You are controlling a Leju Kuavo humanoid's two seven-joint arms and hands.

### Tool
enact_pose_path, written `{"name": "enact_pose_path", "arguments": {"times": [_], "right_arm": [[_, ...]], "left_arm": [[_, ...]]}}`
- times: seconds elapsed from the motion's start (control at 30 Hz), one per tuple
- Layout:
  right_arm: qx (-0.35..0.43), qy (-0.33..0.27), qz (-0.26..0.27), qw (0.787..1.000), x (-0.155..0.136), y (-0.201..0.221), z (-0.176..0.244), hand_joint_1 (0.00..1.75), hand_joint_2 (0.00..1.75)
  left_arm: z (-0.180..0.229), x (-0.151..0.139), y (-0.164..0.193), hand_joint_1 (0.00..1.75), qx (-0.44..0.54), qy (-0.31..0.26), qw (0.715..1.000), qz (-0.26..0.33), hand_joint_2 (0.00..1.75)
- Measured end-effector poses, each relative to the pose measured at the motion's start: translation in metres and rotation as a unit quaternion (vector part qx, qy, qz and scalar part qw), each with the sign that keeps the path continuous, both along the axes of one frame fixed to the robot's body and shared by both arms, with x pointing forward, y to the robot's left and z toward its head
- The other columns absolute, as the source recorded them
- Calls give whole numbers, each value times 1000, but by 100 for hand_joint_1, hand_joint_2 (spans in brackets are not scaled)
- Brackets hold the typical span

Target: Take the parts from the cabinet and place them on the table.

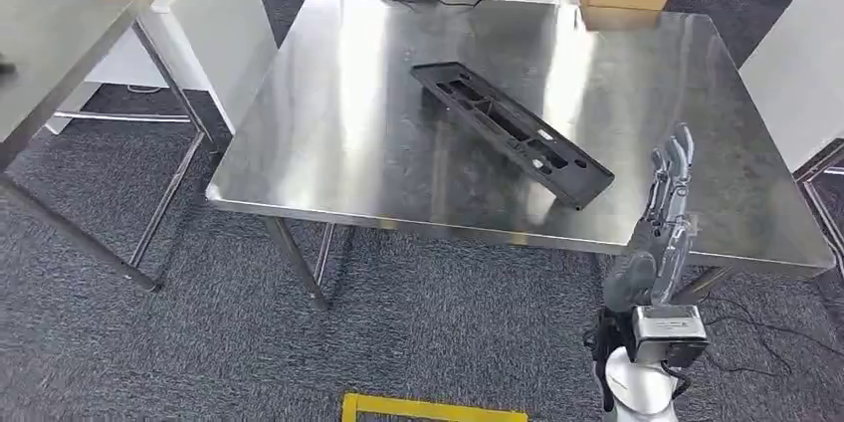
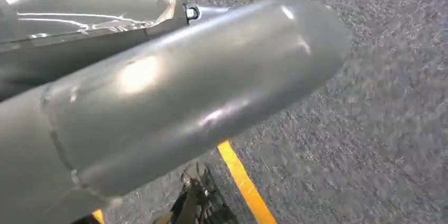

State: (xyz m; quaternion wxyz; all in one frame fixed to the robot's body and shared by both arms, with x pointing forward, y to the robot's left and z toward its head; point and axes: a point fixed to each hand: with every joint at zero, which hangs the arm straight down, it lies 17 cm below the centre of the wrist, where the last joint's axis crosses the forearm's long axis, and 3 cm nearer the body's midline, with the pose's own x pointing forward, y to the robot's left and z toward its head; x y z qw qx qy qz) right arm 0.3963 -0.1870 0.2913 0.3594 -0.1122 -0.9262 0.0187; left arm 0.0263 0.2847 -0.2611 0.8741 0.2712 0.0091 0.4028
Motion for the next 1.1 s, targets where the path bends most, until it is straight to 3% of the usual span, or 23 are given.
{"name": "enact_pose_path", "arguments": {"times": [0.4, 0.67, 0.9, 1.1], "right_arm": [[2, 29, 80, 996, 19, 63, -4, 0, 0], [11, 35, 142, 989, 26, 117, 12, 0, 0], [11, 52, 139, 989, 29, 119, 1, 0, 0], [6, 66, 87, 994, 34, 77, -14, 0, 0]], "left_arm": [[6, -31, -24, 0, -38, 92, 995, -3, 0], [14, -54, -7, 0, -33, 150, 988, -27, 0], [15, -57, -2, 0, -26, 154, 987, -25, 0], [11, -37, -7, 0, 18, 63, 997, 32, 0]]}}
